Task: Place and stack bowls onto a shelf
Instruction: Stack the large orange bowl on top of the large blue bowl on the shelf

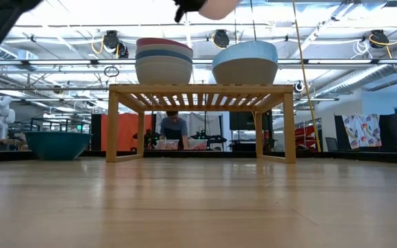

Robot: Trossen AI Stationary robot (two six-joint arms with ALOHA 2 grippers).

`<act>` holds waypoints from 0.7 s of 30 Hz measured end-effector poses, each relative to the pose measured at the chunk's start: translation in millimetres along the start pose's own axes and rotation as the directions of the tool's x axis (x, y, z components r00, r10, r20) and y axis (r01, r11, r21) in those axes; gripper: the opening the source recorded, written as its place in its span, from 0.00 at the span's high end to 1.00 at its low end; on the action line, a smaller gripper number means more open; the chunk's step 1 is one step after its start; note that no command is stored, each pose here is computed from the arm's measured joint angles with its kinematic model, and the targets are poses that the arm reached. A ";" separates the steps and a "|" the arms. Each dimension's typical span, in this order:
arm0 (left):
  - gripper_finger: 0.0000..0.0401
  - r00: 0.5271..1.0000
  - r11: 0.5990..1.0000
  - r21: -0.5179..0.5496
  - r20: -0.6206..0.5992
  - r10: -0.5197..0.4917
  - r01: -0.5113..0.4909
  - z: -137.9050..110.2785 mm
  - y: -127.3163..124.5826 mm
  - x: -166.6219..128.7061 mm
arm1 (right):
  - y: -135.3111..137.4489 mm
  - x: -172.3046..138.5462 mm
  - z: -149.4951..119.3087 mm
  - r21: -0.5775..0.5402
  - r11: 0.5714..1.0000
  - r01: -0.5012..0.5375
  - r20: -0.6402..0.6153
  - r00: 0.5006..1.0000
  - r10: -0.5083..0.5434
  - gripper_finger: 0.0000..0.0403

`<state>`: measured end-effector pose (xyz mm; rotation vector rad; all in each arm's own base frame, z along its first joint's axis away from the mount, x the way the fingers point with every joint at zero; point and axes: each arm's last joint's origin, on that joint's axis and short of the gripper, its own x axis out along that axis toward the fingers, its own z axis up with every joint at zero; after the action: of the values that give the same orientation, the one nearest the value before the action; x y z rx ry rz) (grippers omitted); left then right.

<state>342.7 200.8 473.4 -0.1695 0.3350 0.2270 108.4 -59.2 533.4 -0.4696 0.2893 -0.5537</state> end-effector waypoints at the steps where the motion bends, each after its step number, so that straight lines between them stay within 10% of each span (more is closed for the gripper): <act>1: 0.98 1.000 1.000 0.003 0.009 0.000 0.000 -0.6 2.7 8.0 | 0.2 -1.1 -0.8 -0.001 1.000 -0.003 -0.006 1.000 0.003 1.00; 13: 0.98 0.997 0.997 -0.076 -0.071 -0.034 0.029 -31.5 23.2 67.1 | 3.3 -4.9 -7.6 -0.078 0.996 -0.043 -0.069 0.997 0.037 1.00; 21: 0.98 0.975 0.989 -0.061 -0.187 0.118 -0.131 -43.1 31.4 64.8 | 5.6 0.2 -10.2 -0.114 0.991 -0.070 -0.106 0.993 0.058 1.00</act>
<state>381.3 234.7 407.1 -0.2426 0.5218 0.3492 107.0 -58.6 521.8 -0.5450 0.4356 -0.5006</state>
